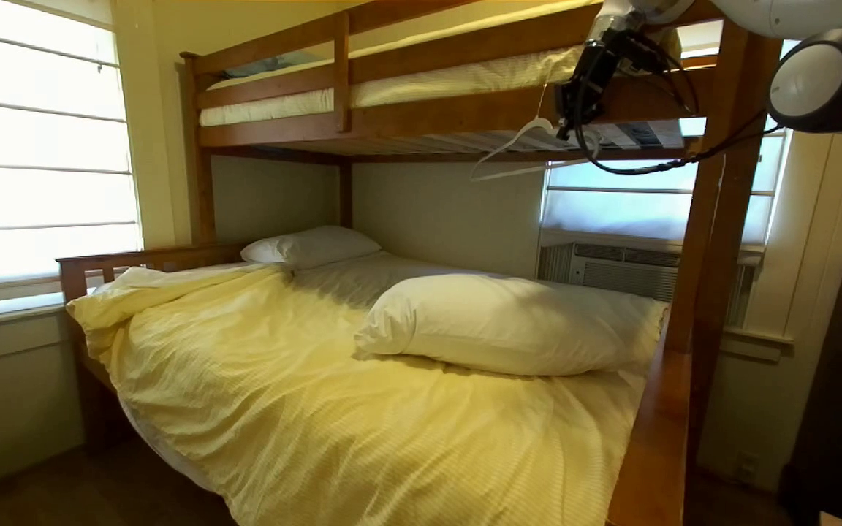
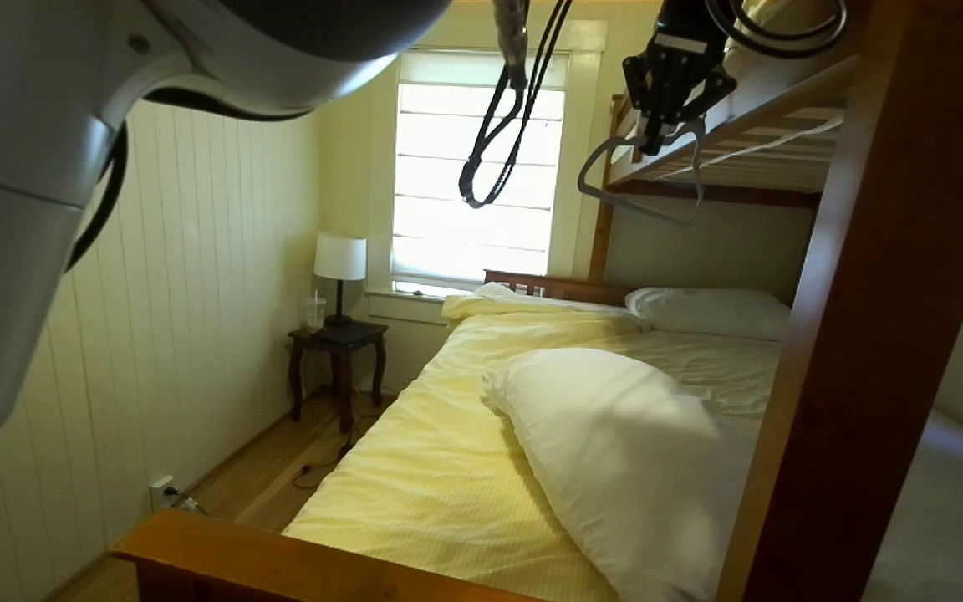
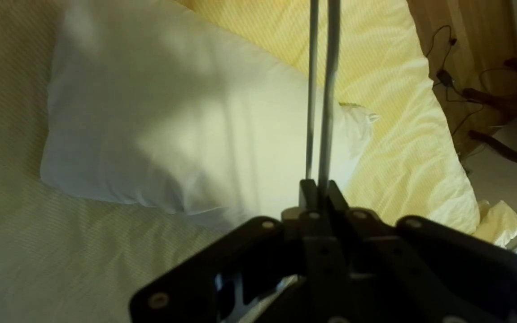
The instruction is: Hang the hanger on the top bunk bed.
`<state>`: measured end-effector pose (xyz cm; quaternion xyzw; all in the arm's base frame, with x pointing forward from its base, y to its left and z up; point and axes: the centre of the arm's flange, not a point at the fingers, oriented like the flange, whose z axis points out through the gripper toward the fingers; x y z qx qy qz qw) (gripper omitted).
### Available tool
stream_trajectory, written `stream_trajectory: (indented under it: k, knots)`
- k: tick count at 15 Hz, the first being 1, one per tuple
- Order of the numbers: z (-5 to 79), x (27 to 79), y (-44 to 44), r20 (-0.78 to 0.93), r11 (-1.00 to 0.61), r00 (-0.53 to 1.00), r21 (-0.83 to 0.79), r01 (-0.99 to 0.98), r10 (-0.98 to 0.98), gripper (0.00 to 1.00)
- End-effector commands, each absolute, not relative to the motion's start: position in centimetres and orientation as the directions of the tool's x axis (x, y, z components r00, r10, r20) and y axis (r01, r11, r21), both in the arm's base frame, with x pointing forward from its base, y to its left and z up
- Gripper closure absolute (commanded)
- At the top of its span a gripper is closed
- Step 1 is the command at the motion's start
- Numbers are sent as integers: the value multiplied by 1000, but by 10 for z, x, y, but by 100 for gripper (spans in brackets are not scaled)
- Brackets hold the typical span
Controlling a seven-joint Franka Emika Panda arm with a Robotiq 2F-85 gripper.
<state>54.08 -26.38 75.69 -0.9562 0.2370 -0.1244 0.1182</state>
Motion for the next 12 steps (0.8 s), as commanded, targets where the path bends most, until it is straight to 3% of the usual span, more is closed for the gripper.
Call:
stream_trajectory:
  k: [1,2,4,12]
  knots:
    - [767,553,-270,154,-854,863,-303,-422,-481,99]
    - [768,551,-268,164,-863,868,-292,-412,-470,71]
    - [774,545,-259,193,-869,857,-250,-428,-478,65]
    - [823,507,-202,306,-921,870,-87,-379,-387,8]
